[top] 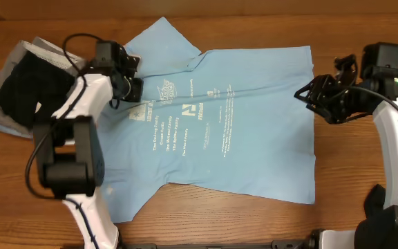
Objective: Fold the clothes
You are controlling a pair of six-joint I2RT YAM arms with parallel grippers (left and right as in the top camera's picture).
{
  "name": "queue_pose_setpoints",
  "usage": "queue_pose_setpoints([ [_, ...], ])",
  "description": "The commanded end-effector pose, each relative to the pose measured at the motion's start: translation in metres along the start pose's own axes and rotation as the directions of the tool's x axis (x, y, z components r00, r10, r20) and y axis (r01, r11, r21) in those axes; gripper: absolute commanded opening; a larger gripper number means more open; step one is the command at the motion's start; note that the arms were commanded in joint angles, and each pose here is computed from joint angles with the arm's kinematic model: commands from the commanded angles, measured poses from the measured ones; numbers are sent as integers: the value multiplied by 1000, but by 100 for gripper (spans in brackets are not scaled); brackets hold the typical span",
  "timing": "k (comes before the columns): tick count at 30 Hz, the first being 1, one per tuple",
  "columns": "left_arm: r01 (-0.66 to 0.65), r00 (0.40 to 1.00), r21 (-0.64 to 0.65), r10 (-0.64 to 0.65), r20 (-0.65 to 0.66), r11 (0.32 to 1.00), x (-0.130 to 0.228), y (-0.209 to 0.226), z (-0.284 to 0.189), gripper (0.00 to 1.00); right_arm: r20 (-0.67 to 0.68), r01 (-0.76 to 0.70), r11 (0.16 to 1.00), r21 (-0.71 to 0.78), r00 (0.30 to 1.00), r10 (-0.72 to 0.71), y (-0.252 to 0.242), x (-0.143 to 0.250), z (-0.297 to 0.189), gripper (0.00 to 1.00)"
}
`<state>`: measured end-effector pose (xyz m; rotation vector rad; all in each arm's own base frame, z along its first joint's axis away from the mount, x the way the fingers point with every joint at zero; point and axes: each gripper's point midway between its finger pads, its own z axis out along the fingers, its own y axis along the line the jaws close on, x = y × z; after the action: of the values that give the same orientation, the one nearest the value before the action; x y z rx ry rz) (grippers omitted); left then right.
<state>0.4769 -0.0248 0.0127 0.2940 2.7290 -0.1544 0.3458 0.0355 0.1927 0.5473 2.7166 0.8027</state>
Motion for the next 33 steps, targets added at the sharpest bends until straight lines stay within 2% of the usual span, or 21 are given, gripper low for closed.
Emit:
queue_pose_setpoints([
  [1, -18, 1000, 14, 18, -10, 1000, 9, 4, 31, 4, -16, 50, 996, 74, 999, -49, -6, 6, 6, 52],
  [7, 33, 999, -61, -34, -4, 998, 17, 28, 73, 4, -67, 45, 994, 99, 997, -38, -16, 22, 24, 52],
  [11, 100, 993, -68, -96, 66, 993, -1, 40, 66, 4, -87, 29, 990, 136, 996, -17, -37, 32, 43, 52],
  [14, 103, 992, -49, -99, 83, 993, -16, 41, 54, 5, -86, -5, 986, 167, 996, 19, -57, 40, 62, 52],
  [16, 105, 992, -46, -102, 72, 993, -22, 42, 46, 9, -47, -31, 976, 218, 998, 42, -73, 37, 70, 51],
  [18, 107, 993, -44, -105, 56, 993, -26, 41, 37, 14, 13, -76, 959, 273, 997, 75, -90, 32, 78, 45],
  [23, 109, 993, -43, -107, 46, 993, -46, 38, -6, 27, 90, -137, 945, 298, 989, 115, -113, 32, 97, 23],
  [26, 107, 992, -46, -104, 69, 993, -62, 36, -42, 31, 175, -233, 891, 389, 969, 177, -142, 33, 100, 12],
  [33, 113, 987, -54, -106, 117, 992, -76, 22, -143, 54, 199, -261, 834, 487, 962, 185, -181, 41, 121, 9],
])
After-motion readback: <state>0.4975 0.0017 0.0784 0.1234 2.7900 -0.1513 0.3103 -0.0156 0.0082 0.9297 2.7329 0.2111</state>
